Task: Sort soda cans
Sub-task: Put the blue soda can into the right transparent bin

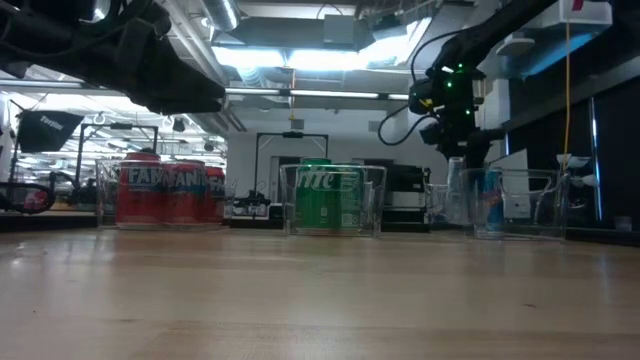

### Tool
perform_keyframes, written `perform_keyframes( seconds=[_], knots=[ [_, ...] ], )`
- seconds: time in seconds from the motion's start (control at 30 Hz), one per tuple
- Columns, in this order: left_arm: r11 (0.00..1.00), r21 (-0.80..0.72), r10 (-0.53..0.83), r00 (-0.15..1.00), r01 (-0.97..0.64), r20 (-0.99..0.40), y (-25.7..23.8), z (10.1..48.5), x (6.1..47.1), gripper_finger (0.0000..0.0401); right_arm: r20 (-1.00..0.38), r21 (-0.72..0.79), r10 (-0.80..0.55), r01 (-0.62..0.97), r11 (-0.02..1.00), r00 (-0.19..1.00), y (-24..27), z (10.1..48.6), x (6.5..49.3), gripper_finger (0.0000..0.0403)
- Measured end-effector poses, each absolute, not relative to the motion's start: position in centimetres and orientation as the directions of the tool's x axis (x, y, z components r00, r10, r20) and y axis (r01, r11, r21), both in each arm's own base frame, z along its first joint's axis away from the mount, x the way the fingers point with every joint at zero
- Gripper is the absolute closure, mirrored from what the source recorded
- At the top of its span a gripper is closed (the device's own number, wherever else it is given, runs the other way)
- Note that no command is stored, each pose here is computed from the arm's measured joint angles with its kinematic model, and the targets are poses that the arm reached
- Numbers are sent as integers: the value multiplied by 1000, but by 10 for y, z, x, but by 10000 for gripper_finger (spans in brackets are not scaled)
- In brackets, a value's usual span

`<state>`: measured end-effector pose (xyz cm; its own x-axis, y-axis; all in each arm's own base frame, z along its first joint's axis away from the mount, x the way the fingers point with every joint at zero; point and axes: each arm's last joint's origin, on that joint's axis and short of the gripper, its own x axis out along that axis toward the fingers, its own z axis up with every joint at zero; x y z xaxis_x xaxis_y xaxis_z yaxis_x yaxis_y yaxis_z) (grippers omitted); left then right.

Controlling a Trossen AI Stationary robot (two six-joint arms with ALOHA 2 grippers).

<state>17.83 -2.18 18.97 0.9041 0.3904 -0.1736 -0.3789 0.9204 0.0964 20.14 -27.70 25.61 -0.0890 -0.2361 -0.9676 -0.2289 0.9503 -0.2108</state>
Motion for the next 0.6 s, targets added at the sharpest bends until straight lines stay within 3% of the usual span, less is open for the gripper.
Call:
perform_keyframes(
  seconds=[0.6],
  knots=[
    [920, 96, 390, 904, -379, -173, -22, 190, 178, 26, -968, -183, -216, -230, 956, -128, -283, 241, 206, 154]
  ],
)
